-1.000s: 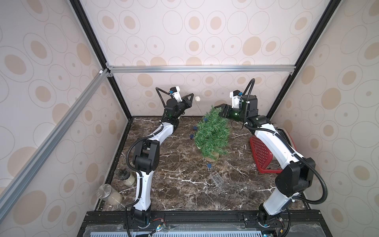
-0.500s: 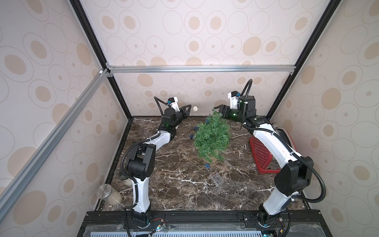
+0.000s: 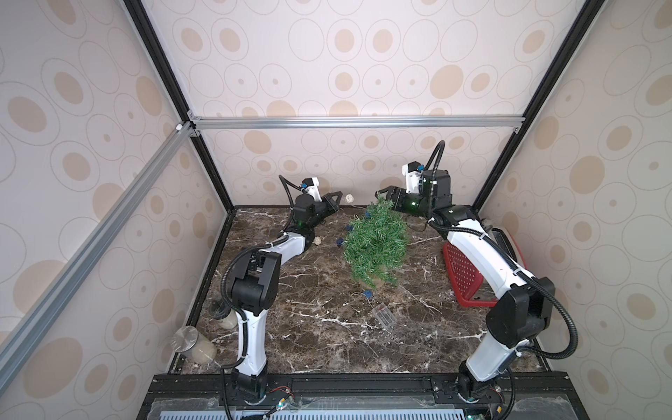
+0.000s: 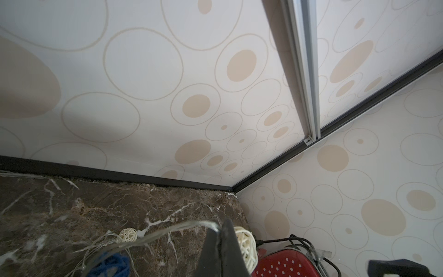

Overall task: Remove string lights from the small christmas tree
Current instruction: Remove the light string from the Christmas tree.

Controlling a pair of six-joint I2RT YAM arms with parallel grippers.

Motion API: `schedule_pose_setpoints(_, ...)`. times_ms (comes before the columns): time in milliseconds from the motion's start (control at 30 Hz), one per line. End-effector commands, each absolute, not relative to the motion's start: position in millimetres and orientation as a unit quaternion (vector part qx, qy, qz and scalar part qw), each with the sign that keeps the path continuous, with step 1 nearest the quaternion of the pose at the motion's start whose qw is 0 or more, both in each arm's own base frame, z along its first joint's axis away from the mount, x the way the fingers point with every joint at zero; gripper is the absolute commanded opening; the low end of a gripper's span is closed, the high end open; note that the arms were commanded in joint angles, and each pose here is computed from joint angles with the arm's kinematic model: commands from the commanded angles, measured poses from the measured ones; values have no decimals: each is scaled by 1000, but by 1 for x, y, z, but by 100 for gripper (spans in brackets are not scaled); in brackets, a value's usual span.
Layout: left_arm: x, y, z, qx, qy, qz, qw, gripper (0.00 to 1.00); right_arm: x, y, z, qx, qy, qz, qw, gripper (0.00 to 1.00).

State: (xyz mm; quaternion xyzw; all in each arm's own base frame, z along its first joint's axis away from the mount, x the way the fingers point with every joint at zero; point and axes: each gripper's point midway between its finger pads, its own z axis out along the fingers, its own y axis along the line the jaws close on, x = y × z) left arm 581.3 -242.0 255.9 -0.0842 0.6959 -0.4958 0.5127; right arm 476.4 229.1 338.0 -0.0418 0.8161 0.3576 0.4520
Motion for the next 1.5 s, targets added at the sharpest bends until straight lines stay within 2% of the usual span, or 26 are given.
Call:
schedule_pose_setpoints(0,591,-256,277,-70,680,-523,510,0,480,234,342,-48,813,356,458,72)
schedule_pose_setpoints(333,613,-299,313,-10,651,-559,513,0,479,232,342,-50,815,348,460,71)
schedule_pose_setpoints(600,604,-334,329,44,626,-599,497,0,478,225,345,-42,813,337,472,72)
schedule_pose_setpoints(900,573,-321,403,70,524,-653,542,0,475,221,346,-37,814,330,477,72)
schedule_pose_setpoints(1267,546,-279,447,60,496,-637,588,0,472,216,350,-32,810,329,484,72)
schedule_pose_setpoints(1467,530,-273,472,73,473,-644,597,0,471,215,349,-30,810,332,482,72)
